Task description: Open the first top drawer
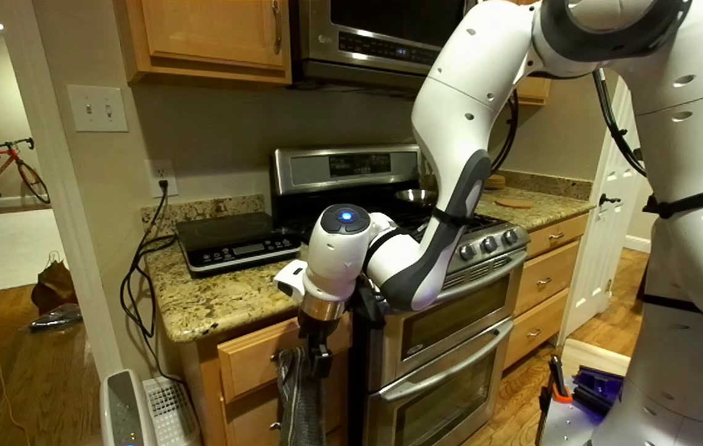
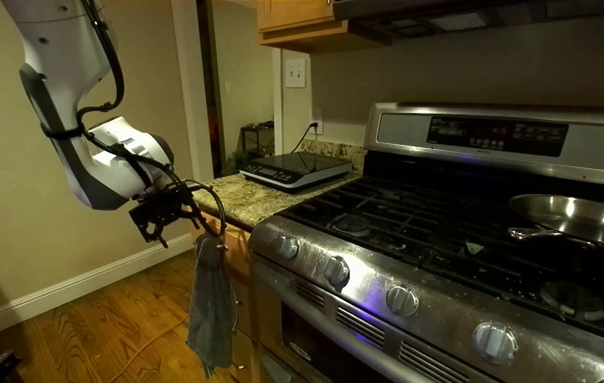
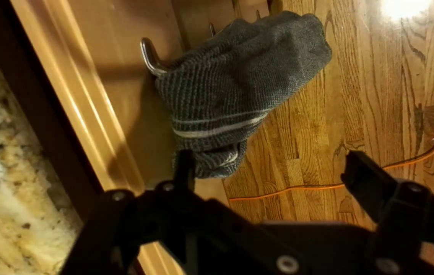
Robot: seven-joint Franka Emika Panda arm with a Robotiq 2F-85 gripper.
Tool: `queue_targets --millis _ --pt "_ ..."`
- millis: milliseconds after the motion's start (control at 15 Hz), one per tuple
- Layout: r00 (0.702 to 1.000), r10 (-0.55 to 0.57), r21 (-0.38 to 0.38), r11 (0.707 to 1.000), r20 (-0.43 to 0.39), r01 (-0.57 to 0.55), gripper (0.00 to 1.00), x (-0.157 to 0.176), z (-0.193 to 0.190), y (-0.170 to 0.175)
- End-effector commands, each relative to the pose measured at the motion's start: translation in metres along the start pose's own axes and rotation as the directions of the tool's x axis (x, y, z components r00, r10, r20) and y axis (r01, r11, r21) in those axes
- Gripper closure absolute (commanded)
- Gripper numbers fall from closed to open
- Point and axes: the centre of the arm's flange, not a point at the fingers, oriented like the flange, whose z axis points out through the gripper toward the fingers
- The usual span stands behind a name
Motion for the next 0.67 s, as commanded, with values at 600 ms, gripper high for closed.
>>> queue_targets --millis 600 --pt "0.991 -0.134 -0.124 0.984 -0.024 0.130 0.00 -0.003 0.029 0.009"
